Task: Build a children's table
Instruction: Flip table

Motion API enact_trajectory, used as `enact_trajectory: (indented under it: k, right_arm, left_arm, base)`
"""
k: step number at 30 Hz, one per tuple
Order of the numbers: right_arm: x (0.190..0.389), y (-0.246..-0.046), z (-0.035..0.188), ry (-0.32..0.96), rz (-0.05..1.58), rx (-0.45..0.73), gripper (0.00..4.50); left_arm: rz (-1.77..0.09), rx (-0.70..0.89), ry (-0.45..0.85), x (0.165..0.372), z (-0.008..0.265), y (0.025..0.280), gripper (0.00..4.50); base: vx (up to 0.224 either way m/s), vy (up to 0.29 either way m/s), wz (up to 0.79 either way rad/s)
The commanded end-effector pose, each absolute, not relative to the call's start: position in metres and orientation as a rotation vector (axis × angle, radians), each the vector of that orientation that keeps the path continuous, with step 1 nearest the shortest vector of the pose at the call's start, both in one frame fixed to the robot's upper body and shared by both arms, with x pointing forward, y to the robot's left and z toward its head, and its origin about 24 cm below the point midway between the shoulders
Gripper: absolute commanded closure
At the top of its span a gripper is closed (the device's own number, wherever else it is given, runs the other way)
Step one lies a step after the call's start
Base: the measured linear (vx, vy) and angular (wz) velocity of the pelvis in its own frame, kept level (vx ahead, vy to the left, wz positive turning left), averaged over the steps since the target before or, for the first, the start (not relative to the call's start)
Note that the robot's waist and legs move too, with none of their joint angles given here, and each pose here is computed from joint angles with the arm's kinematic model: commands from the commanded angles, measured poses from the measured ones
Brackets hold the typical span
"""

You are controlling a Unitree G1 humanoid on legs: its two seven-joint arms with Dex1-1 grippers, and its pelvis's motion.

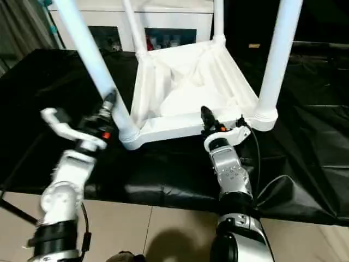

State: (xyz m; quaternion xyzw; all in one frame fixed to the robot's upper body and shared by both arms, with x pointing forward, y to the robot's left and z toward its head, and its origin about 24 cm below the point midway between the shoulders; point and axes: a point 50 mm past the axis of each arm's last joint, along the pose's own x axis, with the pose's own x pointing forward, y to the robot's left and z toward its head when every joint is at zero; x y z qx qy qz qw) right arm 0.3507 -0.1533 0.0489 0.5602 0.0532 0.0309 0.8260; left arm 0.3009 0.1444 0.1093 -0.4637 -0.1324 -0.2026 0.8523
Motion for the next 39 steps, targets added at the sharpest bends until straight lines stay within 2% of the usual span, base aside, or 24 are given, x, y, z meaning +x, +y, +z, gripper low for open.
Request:
enact_trajectory:
  k: [1, 5, 8, 10, 14, 15, 18, 19, 20, 22, 26, 31, 37, 39]
  right_arm:
    - [0.356, -0.172, 0.062, 0.042, 0.016, 1.112, 2.41]
    - [0.356, -0.176, 0.063, 0.038, 0.013, 1.061, 2.41]
    - [0.356, -0.181, 0.065, 0.035, -0.004, 0.947, 2.41]
    - [0.355, -0.188, 0.071, 0.018, -0.025, 0.778, 2.41]
    - [0.355, -0.206, 0.085, -0.033, -0.066, 0.673, 2.41]
    - [0.354, -0.206, 0.086, -0.034, -0.068, 0.669, 2.41]
    - [0.353, -0.22, 0.092, -0.054, -0.118, 0.592, 2.41]
    - [0.353, -0.22, 0.092, -0.054, -0.118, 0.592, 2.41]
    - [0.351, -0.23, 0.098, -0.072, -0.162, 0.546, 2.41]
    - [0.349, -0.235, 0.102, -0.089, -0.178, 0.525, 2.41]
    - [0.345, -0.241, 0.113, -0.084, -0.168, 0.375, 2.41]
    - [0.346, -0.247, 0.127, -0.075, -0.119, 0.237, 2.41]
    - [0.347, -0.251, 0.136, -0.058, -0.071, 0.118, 2.41]
    - [0.346, -0.256, 0.141, -0.061, -0.1, 0.059, 2.41]
  left_arm:
    - [-0.38, -1.053, -0.311, 0.291, 0.101, 0.152, 0.0]
    - [-0.283, -1.157, -0.459, 0.287, 0.108, 0.186, 0.0]
    - [-0.239, -1.118, -0.512, 0.285, 0.114, 0.206, 0.0]
    - [-0.253, -0.911, -0.513, 0.285, 0.129, 0.224, 0.0]
    - [-0.388, -0.685, -0.514, 0.278, 0.159, 0.232, 0.0]
    - [-0.392, -0.679, -0.514, 0.278, 0.16, 0.232, 0.0]
    - [-0.481, -0.499, -0.463, 0.275, 0.169, 0.227, 0.0]
    - [-0.481, -0.499, -0.463, 0.275, 0.169, 0.227, 0.0]
    - [-0.557, -0.379, -0.403, 0.273, 0.169, 0.22, 0.0]
    - [-0.594, -0.309, -0.364, 0.272, 0.169, 0.214, 0.0]
    - [-0.577, -0.247, -0.365, 0.279, 0.176, 0.209, 0.0]
    - [-0.655, -0.074, -0.29, 0.282, 0.176, 0.194, 0.0]
    - [-0.759, 0.06, -0.225, 0.283, 0.165, 0.17, 0.0]
    - [-0.817, 0.181, -0.159, 0.283, 0.153, 0.154, 0.0]
  base:
    - [0.0, 0.0, 0.0]
    - [0.0, 0.0, 0.0]
    - [0.0, 0.0, 0.0]
    - [0.0, 0.0, 0.0]
    - [0.0, 0.0, 0.0]
    - [0.0, 0.0, 0.0]
    - [0.0, 0.0, 0.0]
    - [0.0, 0.0, 0.0]
    - [0.0, 0.0, 0.0]
    - [0.0, 0.0, 0.0]
    - [0.0, 0.0, 0.0]
    - [0.0, 0.0, 0.0]
    - [0.0, 0.0, 0.0]
    - [0.0, 0.0, 0.0]
